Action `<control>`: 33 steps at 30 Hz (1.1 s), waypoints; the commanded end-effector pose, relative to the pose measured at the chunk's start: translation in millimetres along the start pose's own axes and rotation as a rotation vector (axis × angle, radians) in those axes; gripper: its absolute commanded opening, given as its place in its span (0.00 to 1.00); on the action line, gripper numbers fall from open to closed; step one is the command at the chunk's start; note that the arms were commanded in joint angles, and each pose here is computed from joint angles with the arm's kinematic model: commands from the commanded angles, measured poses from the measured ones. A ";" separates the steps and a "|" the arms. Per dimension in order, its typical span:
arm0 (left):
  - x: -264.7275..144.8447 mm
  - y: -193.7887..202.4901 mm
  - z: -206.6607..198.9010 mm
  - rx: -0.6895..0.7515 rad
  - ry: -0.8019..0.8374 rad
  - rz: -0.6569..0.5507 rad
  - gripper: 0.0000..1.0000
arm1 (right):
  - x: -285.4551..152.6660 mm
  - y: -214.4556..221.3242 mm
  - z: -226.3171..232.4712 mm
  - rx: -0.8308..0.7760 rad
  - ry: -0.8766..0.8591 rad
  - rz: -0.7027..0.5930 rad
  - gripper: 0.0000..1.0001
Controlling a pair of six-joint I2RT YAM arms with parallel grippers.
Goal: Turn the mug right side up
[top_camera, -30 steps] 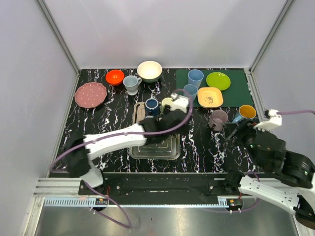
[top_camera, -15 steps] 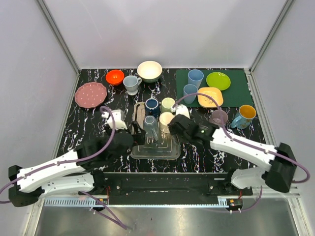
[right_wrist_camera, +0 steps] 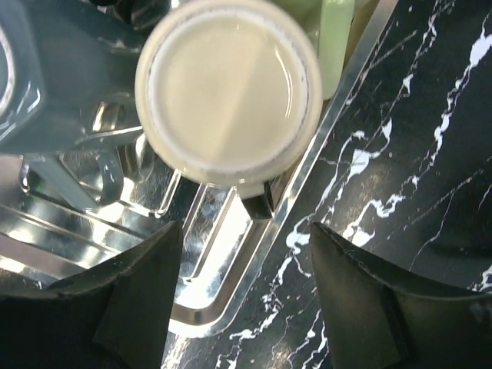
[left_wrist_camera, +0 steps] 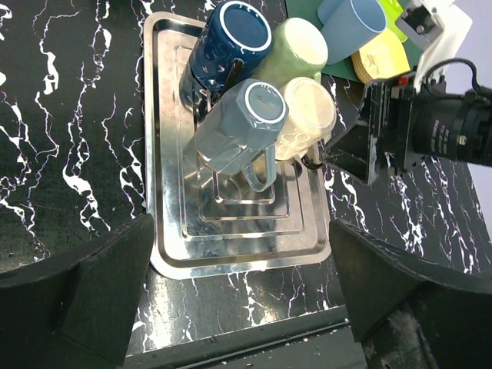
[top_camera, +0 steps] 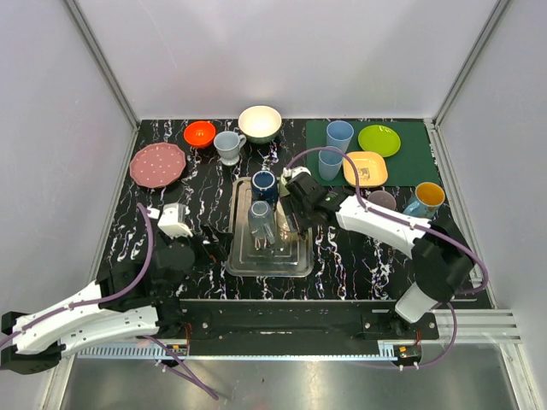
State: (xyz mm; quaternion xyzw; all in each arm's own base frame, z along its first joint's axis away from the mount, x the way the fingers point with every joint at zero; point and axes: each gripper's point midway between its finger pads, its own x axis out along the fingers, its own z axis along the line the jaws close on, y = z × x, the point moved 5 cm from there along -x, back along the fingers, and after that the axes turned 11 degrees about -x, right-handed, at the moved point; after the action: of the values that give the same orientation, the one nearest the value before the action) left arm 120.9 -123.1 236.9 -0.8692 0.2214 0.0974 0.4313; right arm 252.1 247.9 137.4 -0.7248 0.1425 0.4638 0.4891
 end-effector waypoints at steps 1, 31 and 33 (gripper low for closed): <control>0.9 -4.7 -3.5 0.019 0.014 -0.027 0.99 | 7.3 -25.7 1.0 -0.032 -0.053 -0.048 0.71; 9.9 9.6 -7.3 0.027 0.017 0.009 0.99 | 43.0 -14.8 -10.5 -0.065 -0.081 0.018 0.27; 10.4 9.9 -8.1 0.027 0.019 0.010 0.99 | 40.3 -15.2 -10.1 -0.064 -0.088 0.012 0.20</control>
State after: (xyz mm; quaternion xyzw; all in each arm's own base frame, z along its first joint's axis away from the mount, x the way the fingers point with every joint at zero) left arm 123.5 -130.4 228.3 -0.8582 0.2276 0.0993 0.4493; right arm 278.3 253.3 105.2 -0.7172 0.1265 0.5164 0.4505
